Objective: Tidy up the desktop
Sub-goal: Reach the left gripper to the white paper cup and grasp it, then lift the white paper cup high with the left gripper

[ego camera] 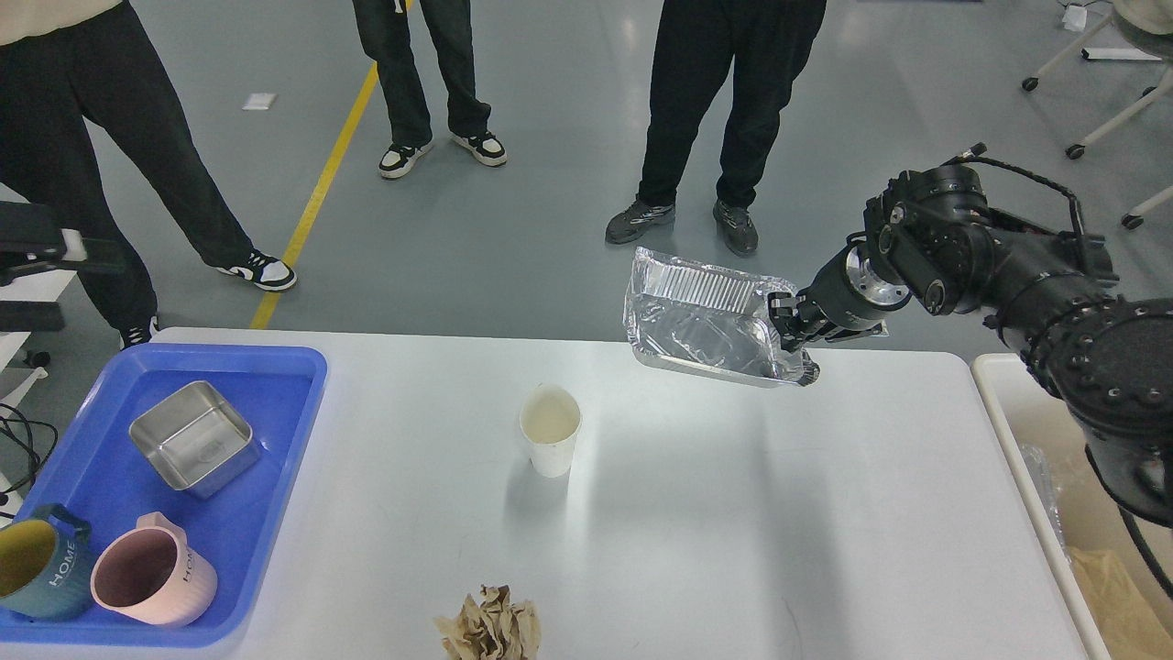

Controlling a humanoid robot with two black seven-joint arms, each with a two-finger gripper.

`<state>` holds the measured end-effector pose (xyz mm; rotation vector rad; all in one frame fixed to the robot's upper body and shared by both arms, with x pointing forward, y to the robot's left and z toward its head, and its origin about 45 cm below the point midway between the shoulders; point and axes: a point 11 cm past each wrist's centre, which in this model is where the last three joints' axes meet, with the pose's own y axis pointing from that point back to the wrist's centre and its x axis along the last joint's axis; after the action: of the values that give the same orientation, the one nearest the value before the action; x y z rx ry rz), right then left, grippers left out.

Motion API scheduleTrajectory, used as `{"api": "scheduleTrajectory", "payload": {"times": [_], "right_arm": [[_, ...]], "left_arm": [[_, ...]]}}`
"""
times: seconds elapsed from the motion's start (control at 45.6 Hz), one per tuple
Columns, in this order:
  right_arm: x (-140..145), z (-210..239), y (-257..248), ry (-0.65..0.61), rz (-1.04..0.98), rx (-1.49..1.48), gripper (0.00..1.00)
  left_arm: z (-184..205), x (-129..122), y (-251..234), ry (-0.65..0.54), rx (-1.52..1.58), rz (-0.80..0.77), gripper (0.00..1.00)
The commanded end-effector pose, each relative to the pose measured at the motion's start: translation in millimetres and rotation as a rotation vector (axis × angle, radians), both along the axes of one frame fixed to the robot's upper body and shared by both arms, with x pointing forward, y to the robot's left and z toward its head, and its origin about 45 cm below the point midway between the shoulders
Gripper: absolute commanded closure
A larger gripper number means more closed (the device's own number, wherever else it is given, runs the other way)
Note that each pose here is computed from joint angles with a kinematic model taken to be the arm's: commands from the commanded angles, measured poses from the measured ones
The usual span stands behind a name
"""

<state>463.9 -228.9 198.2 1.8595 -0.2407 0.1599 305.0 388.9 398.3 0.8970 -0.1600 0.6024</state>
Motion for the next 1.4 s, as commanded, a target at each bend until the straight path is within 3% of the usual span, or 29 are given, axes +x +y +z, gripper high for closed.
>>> {"api": "scheduleTrajectory", "payload": {"times": [0.0, 0.197, 0.351, 0.834, 1.382], "right_arm": [[1, 3, 0, -0.004, 0.001, 0.000, 1.00], [6, 12, 3, -0.020, 0.007, 0.000, 1.00], [6, 13, 3, -0.022, 0.007, 0.002, 1.00], [6, 12, 3, -0.020, 0.003, 0.007, 1.00], [5, 12, 4, -0.018, 0.005, 0.017, 1.00]], "left_arm": [[-44, 37, -52, -0.022, 0.029, -0.021, 0.05], [-129, 63, -147, 0.043, 0.101, -0.109, 0.05], [-173, 69, -177, 0.076, 0.185, -0.154, 0.06], [-241, 79, -247, 0.084, 0.254, -0.194, 0.13], [-282, 75, -260, 0.088, 0.371, -0.222, 0.59]]}}
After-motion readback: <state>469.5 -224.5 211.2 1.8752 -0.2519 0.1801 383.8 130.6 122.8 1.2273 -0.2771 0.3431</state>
